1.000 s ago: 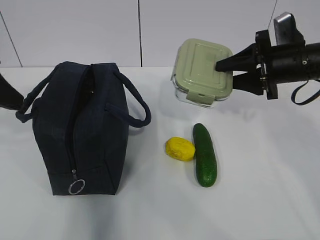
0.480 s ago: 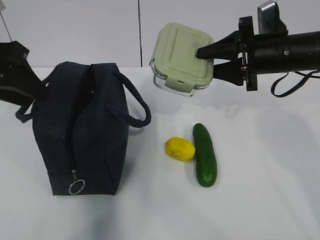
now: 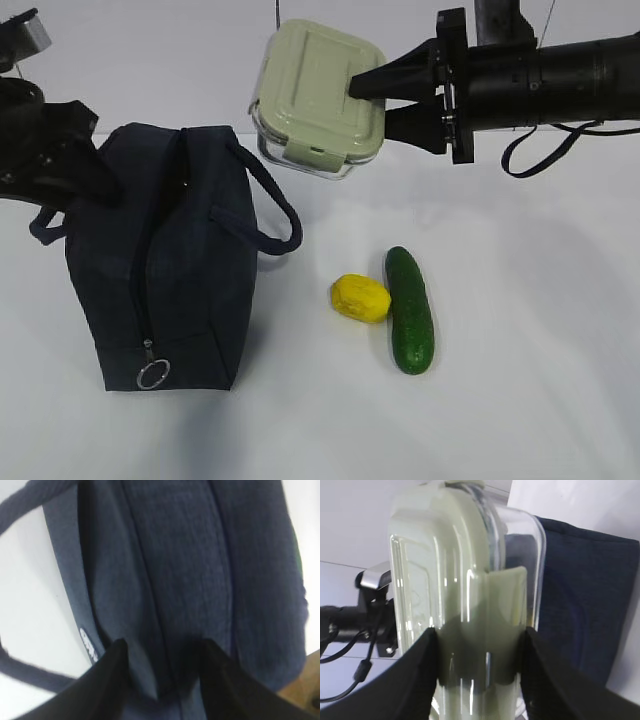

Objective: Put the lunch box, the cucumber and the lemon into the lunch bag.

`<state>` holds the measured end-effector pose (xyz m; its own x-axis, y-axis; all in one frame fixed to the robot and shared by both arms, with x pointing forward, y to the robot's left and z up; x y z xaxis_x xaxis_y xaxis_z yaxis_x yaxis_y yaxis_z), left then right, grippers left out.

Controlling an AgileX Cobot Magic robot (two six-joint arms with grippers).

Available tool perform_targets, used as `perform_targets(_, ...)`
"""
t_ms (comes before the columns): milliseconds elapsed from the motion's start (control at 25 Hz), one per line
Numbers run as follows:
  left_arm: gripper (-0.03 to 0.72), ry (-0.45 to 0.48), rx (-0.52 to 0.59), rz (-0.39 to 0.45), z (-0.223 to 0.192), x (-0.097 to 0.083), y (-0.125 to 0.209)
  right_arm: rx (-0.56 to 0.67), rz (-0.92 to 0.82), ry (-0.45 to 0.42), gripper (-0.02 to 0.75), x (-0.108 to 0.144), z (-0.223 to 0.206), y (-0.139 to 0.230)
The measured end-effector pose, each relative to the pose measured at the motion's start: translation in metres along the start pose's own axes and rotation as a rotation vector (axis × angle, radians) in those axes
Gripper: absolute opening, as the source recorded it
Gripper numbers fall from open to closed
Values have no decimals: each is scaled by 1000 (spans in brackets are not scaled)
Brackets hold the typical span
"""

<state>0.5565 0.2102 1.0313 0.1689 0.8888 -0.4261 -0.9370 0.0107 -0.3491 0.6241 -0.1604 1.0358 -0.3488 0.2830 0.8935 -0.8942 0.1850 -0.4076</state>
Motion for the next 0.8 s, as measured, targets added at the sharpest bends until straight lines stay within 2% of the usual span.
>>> perform_targets(80,300,6,14,4,-9,2,-6,8,3,-15,360,5,-6,2)
perform_targets(120,246,15,17,-3,-12,2,-8,12,6,-20,360,6,-8,3)
perform_targets(200,92,38,6,-35,-13,-2,-13,27,8,-29,360,9,-14,6)
perform_targets(280,16,79,-18,-74,-10,-12,-18,40,10,-35,360,12,-19,10)
perform_targets(520,-7,164,-73,-140,-1,-41,-30,58,11,-46,360,15,-24,13)
perform_targets(800,-8,215,-96,-154,5,-55,-35,66,25,-17,360,12,-24,14)
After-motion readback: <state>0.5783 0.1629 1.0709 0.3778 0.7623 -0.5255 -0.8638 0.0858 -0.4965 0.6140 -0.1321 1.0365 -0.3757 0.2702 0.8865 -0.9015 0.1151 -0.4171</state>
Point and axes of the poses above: a point on each arm's last joint axis where the gripper is mounted, z pointing back along that axis away from the gripper, x along the wrist's bending axis when the last joint is at zero, y = z × x, the point moved 2 cm from there along -z, pointing out along that axis toward the gripper, and after that the axes turned 2 degrees about z, right-handed, at the moved point
